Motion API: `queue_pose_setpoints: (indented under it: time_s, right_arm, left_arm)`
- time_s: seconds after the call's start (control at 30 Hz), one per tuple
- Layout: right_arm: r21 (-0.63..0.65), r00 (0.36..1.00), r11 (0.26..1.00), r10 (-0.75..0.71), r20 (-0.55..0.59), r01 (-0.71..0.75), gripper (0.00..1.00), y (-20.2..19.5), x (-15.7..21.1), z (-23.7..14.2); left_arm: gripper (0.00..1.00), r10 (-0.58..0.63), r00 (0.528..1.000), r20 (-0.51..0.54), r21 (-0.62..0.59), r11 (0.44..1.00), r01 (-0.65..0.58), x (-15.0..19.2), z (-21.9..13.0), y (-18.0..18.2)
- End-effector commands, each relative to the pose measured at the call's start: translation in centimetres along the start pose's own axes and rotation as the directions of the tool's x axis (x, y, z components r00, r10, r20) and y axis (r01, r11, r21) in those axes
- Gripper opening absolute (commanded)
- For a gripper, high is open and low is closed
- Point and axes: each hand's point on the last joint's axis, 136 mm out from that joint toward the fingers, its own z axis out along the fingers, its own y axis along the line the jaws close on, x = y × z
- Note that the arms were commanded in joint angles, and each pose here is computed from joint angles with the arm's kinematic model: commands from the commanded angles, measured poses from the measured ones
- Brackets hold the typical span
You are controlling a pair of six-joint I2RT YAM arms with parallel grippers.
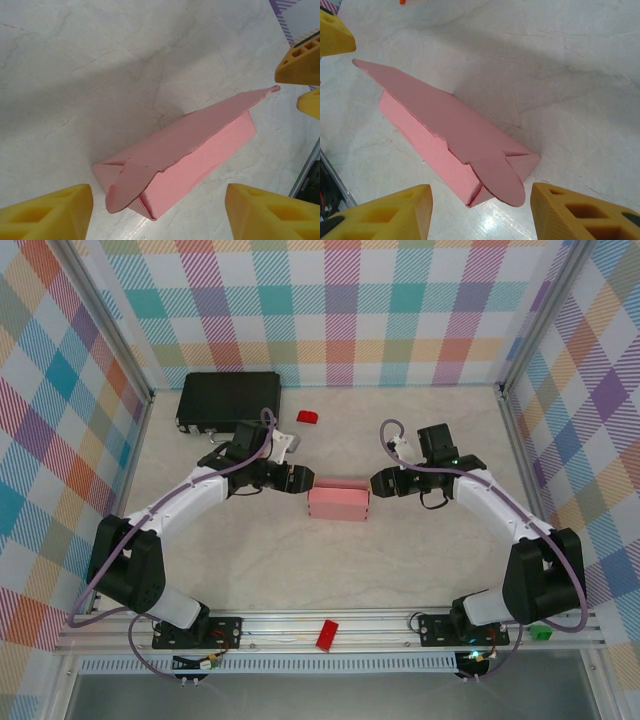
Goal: Fold the paper box
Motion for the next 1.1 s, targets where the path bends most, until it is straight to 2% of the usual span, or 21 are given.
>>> queue_pose_setpoints:
  time_s: [0.0,0.27,1.07]
  right_arm:
    - [-0.013,1.000,1.000,0.003,-0.010,-0.003,0.54,0.1,0.2,0.5]
    - [-0.022,1.000,1.000,0.004,-0.025,-0.005,0.47,0.2,0.6,0.9]
    - [-0.018,0.999,1.000,0.013,-0.051,-0.014,0.36,0.2,1.2,1.5]
  left_arm:
    - [0.67,0.019,1.000,-0.019,0.012,1.000,-0.019,0.4,0.5,-0.4]
    - [0.64,0.017,0.998,-0.062,0.002,1.000,-0.017,1.3,1.1,-0.3]
    - [0.42,0.006,0.994,-0.108,0.020,1.000,-0.004,2.7,1.8,-0.7]
